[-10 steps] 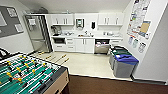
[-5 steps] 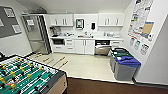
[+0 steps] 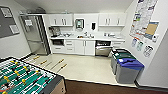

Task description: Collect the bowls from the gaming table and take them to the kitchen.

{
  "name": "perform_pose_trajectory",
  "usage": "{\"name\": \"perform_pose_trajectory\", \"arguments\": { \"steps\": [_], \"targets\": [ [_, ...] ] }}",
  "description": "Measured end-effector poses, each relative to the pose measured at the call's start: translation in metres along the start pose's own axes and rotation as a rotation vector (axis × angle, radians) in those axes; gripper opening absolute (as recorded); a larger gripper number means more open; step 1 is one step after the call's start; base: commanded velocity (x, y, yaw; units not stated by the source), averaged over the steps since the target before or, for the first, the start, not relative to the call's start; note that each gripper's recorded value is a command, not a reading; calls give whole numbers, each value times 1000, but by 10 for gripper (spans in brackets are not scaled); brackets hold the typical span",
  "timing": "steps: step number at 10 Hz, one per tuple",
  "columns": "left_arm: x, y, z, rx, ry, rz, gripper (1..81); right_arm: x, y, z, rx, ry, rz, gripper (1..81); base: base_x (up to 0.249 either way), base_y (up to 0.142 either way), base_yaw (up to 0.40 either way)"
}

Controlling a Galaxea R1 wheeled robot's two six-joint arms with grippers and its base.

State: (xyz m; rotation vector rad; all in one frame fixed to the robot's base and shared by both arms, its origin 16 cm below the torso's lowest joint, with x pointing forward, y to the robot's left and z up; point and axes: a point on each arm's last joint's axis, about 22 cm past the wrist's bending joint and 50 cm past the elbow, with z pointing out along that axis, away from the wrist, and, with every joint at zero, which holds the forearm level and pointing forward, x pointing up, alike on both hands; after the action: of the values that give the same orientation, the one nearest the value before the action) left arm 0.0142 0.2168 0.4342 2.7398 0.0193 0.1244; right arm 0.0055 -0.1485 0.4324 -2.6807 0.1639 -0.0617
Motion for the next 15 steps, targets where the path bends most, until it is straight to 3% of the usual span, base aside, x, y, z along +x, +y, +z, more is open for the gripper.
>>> {"name": "perform_pose_trajectory", "arguments": {
  "steps": [5,7,10,15],
  "targets": [
    [-1,-6,-2,11,-3,1,10,-5,-5,1,10,-3,2,10,194,-60,0],
    [0,2,1,-3,0,0,10,1,3,-1,-3,0,0,10,194,-81,0],
    [2,0,0,-1,1,1,10,-2,0,0,1,-1,1,10,194,-80,0],
    [-2,-1,0,2,-4,-1,10,-4,1,0,-1,-5,2,10,195,0,0]
  ]
}}
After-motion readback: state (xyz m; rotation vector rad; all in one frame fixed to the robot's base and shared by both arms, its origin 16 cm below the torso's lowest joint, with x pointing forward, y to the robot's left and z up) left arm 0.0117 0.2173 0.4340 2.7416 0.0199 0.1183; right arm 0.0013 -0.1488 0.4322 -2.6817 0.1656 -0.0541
